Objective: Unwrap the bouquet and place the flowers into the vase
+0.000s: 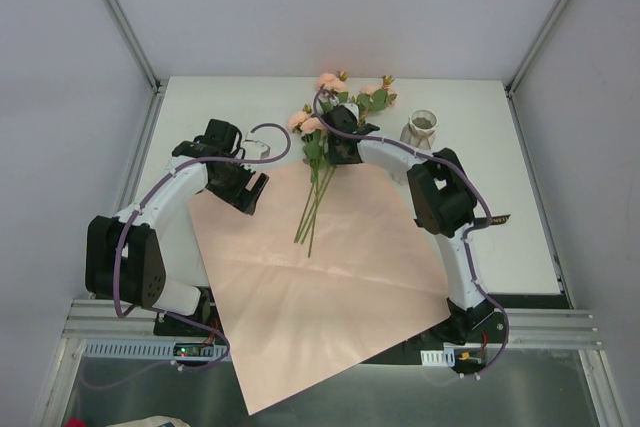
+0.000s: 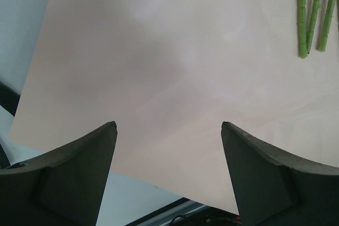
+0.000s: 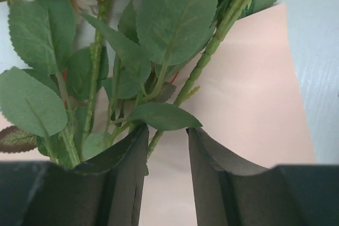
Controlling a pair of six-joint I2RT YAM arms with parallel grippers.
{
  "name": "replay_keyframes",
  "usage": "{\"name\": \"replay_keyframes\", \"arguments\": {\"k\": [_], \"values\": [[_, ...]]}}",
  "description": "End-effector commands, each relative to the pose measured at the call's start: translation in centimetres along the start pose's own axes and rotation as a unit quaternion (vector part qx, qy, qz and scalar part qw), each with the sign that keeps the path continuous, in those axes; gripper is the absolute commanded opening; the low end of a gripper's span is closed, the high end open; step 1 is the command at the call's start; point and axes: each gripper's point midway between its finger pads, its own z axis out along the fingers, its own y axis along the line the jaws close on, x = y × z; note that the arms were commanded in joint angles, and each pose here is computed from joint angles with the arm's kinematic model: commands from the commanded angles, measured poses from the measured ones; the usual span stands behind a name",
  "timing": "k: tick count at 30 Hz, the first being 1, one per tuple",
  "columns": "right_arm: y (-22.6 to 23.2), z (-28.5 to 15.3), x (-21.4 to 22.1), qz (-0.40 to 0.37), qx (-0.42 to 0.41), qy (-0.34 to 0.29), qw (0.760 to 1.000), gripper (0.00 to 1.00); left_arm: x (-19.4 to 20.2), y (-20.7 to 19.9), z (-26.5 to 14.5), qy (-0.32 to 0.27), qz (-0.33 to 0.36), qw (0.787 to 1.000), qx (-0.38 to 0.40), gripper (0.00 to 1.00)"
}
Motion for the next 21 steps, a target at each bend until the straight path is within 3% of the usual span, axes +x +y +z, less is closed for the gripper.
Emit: {"name": "replay_keyframes", "arguments": {"k": [1,4,9,13,21], "values": [[-0.1,0.0,-0.8,0.021,0.001,-0.006,1.000,0.38,0.1,0.3,-0.4,-0.010,0.007,1.000,-0.012,0.79],[0.2,0.3,-0.5,0.022,-0.005,-0.002,1.000,0.34,0.4,0.5,-0.1,-0.008,0.007,1.000,-0.015,0.79],[0.7,-0.8,-1.2,0.033,-0.019,-0.011,0.999,0.14,0.8,0.5,0.1,-0.005,0.005,1.000,-0.017,0.79],[0.4,-5.2,-3.0,0.051,-0.039,-0.055,0.996,0.12,0.5,0.6,-0.2,-0.013,0.006,1.000,-0.020,0.79],[-2.6,-10.1,-0.5,0.013,-0.014,-0.080,0.997,0.10,-0.1,0.4,-0.6,-0.024,0.001,1.000,-0.018,0.79]]}}
